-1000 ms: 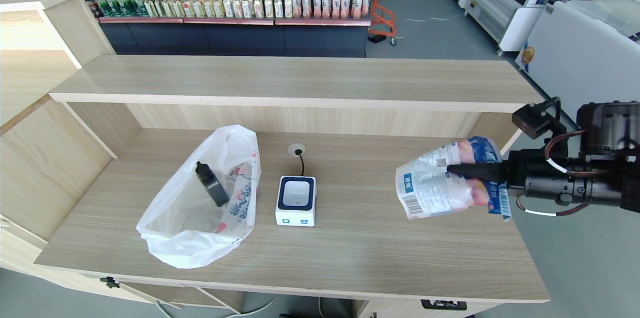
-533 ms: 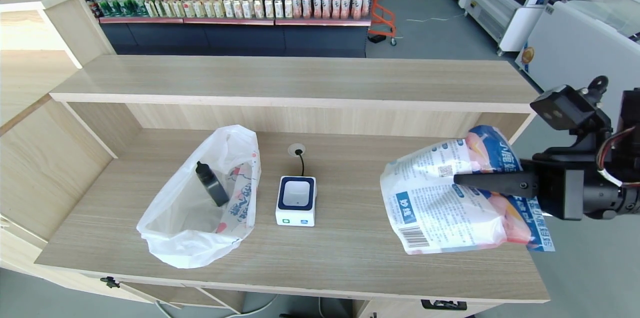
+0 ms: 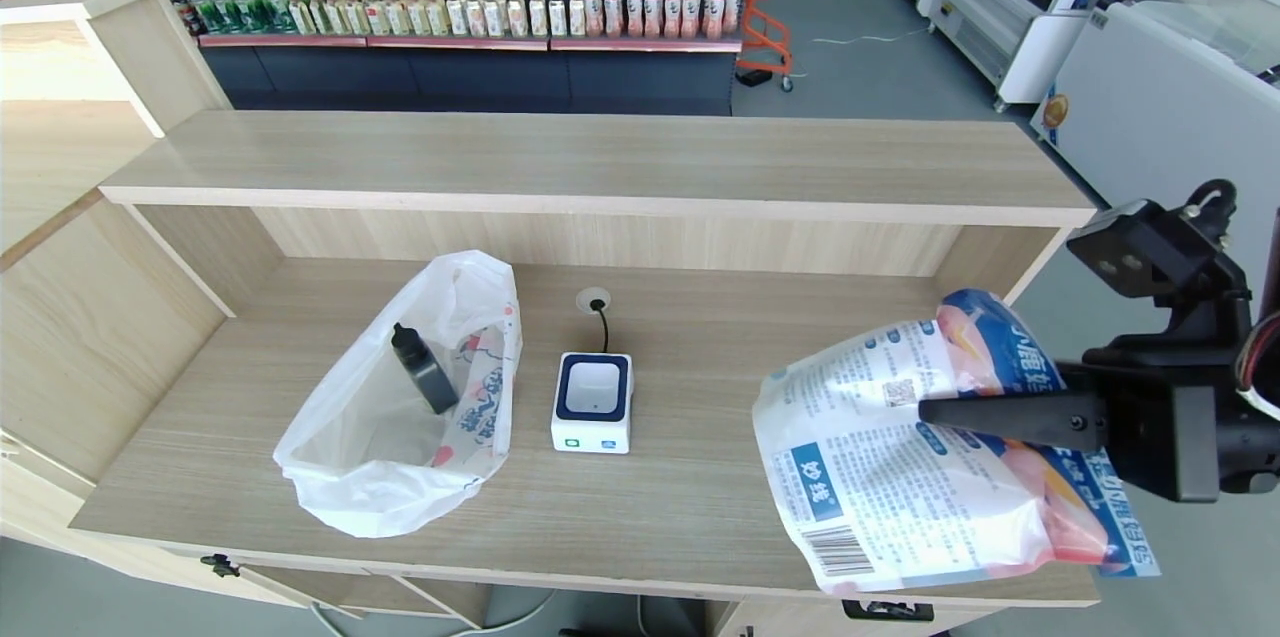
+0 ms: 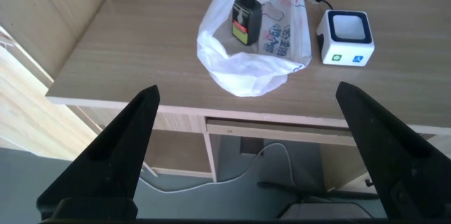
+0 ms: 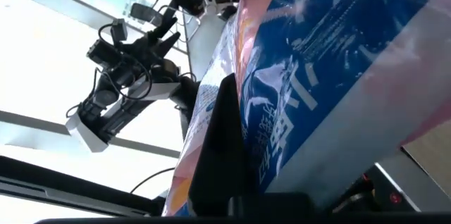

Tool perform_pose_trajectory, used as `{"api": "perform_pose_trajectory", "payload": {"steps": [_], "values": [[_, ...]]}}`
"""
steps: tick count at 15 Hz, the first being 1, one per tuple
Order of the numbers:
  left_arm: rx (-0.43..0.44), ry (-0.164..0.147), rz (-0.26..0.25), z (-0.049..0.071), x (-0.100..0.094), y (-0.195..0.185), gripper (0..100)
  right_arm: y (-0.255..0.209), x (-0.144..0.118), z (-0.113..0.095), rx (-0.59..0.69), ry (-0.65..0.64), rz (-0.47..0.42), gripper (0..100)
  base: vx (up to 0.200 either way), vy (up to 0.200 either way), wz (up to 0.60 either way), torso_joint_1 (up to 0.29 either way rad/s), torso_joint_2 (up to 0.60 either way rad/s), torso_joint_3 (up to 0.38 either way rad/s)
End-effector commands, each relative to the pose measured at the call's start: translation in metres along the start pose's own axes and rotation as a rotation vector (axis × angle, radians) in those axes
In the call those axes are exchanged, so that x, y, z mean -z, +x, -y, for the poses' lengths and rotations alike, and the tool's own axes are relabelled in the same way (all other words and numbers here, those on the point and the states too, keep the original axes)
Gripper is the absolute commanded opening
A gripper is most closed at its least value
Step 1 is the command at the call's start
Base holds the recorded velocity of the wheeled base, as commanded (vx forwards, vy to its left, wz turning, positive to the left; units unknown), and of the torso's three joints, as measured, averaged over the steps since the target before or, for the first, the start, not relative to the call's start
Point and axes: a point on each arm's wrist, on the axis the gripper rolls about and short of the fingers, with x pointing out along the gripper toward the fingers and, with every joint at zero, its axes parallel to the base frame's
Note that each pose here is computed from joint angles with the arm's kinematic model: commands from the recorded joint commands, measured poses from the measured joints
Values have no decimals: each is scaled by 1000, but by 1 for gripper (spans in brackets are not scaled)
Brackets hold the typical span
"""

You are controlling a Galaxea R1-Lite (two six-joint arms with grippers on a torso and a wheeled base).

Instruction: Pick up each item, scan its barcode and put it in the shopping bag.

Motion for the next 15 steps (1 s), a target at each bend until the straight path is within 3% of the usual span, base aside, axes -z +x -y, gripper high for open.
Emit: {"api": "perform_pose_trajectory", "payload": {"steps": [1, 7, 15], "values": [[0, -1, 0, 0, 0, 0, 100, 0, 0, -8, -19, 7, 1, 0, 0, 0, 0, 0, 0, 0], [0, -1, 0, 0, 0, 0, 100, 10, 4, -1, 44, 43, -8, 0, 0, 0, 0, 0, 0, 0], [-2, -1, 0, 0, 0, 0, 100, 15, 11, -3, 20, 52, -32, 0, 0, 0, 0, 0, 0, 0]]}}
